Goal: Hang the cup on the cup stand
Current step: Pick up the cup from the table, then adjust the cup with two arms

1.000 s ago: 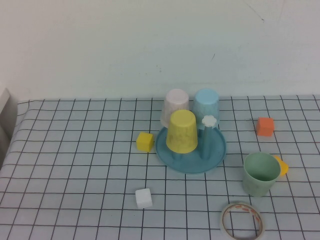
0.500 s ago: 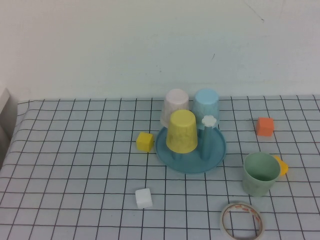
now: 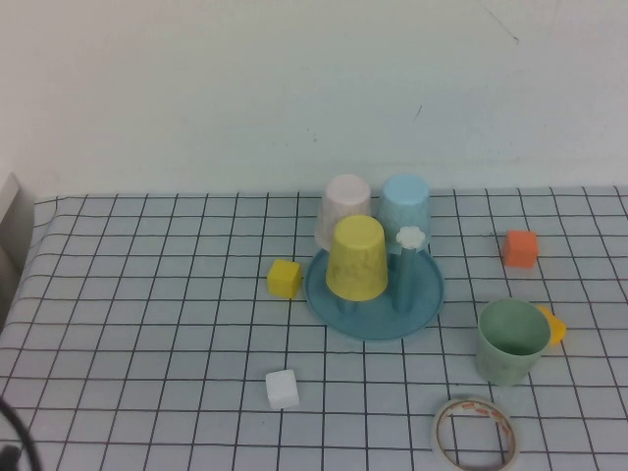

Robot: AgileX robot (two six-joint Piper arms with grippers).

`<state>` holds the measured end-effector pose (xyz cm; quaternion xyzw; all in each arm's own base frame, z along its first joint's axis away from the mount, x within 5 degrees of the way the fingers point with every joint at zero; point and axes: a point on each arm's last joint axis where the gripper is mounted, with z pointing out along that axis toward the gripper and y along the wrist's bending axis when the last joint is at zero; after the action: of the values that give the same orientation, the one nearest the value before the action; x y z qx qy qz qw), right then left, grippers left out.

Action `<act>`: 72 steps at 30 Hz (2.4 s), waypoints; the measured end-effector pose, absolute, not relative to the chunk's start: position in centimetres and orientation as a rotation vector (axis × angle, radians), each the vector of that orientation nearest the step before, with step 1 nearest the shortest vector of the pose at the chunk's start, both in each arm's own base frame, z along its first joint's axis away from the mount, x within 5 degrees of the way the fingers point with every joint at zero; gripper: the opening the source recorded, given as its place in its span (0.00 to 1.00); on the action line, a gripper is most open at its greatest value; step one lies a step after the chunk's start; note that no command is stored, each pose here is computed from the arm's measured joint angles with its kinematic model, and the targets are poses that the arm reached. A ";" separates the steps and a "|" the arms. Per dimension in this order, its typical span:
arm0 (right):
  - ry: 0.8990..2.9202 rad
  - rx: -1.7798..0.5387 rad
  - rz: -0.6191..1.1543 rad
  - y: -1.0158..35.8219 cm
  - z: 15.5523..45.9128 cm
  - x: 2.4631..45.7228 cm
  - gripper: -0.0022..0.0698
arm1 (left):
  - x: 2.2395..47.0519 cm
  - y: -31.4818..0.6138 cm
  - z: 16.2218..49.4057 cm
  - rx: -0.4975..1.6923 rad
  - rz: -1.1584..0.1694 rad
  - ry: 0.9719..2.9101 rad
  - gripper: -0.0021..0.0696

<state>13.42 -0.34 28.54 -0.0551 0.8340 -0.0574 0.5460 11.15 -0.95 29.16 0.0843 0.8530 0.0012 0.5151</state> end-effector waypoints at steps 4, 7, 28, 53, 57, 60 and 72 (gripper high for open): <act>2.099 -0.160 -0.135 -0.3 27.6 17.2 0.03 | 12.2 -1.3 26.3 0.178 -0.072 2.230 0.03; 2.202 -0.153 -0.117 -0.3 27.6 20.3 0.03 | 12.7 -1.4 25.7 0.176 -0.077 2.268 0.03; 2.639 -0.697 -0.039 9.4 18.9 34.3 0.47 | 13.2 -1.3 26.0 0.120 -0.093 2.215 0.03; 2.705 -0.669 0.003 10.3 13.1 36.7 0.07 | 13.1 -1.5 25.9 0.068 -0.137 2.226 0.03; 2.601 -0.624 0.023 10.4 16.8 36.9 0.06 | 13.1 -1.5 25.9 0.113 -0.121 2.221 0.03; 2.444 -0.581 0.035 10.3 21.2 36.6 0.06 | 13.3 -1.4 26.4 0.180 -0.070 2.187 0.03; 1.876 -0.267 0.236 9.5 36.2 32.1 0.06 | 15.0 -0.9 30.3 0.164 0.054 1.731 0.03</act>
<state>32.07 9.46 36.23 -0.1140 0.8019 0.1011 0.5777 14.98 -0.86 30.33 0.0721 0.7604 0.0235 0.6450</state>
